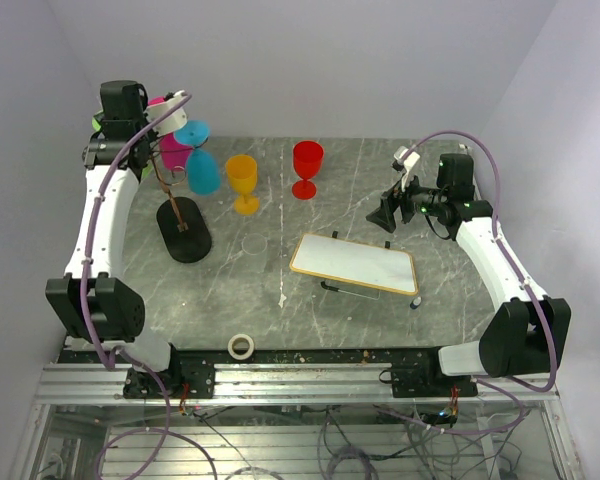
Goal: Place the wine glass upside down on the wine glass rack
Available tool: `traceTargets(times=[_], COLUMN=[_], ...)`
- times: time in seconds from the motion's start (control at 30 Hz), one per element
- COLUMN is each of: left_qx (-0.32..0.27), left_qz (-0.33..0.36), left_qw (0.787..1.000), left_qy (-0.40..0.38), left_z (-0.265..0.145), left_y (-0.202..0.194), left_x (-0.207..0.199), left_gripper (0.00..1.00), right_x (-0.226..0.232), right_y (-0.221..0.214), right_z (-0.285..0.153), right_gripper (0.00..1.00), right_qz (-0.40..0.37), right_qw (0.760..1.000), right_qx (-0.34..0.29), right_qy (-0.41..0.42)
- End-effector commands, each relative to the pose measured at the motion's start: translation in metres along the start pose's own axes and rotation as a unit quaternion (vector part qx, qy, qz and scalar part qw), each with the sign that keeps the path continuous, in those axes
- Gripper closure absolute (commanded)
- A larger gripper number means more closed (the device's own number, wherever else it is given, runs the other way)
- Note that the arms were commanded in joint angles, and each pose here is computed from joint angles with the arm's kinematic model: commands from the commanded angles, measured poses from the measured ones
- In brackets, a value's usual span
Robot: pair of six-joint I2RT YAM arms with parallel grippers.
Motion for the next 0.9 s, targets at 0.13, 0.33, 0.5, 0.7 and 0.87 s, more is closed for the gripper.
traceTargets(times=[0.13,0.33,0.5,0.7,0.87], left_qx=[0.003,0.004,-0.007,-0.010,0.007], left_qz=[-0.004,-0.013,-0.029,-0.060,-0.129], left_qw=[1.000,1.000,0.999,0.995,0.982], left_qy=[0.010,0.018,0.035,0.078,0.141], left_z=[-0.027,-0.040,-0.057,-0.077,-0.086], left_y=[-0.010,-0.014,-0.017,-0.024,-0.030], left_x=[0.001,0.003,0.009,0.016,0.020], left_gripper=[0.40,0.36,0.33,0.25,0.17], right_x=[-0.003,-0.003,-0.003,-0.005,-0.012], right_y=[-0.003,-0.003,-0.003,-0.002,0.011], right_z=[0.001,0.001,0.001,0.002,0.001], right_gripper=[0.18,0.18,0.18,0.18,0.17], right_qz=[-0.005,-0.004,-0.003,0.005,0.019], right_qw=[1.000,1.000,1.000,1.000,0.999], right_qx=[-0.002,-0.002,-0.002,-0.003,-0.012], right_qy=[-0.004,-0.004,-0.006,-0.012,-0.048])
Point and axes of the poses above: each gripper's point midway between its finger pads, its own z axis out along the fingers, its own x axis along the line the jaws close on, y = z × x, the point moved 10 cm from there along -z, back along the fingers, and after that the axes turned 1 degree about z, right-handed, at the moved point
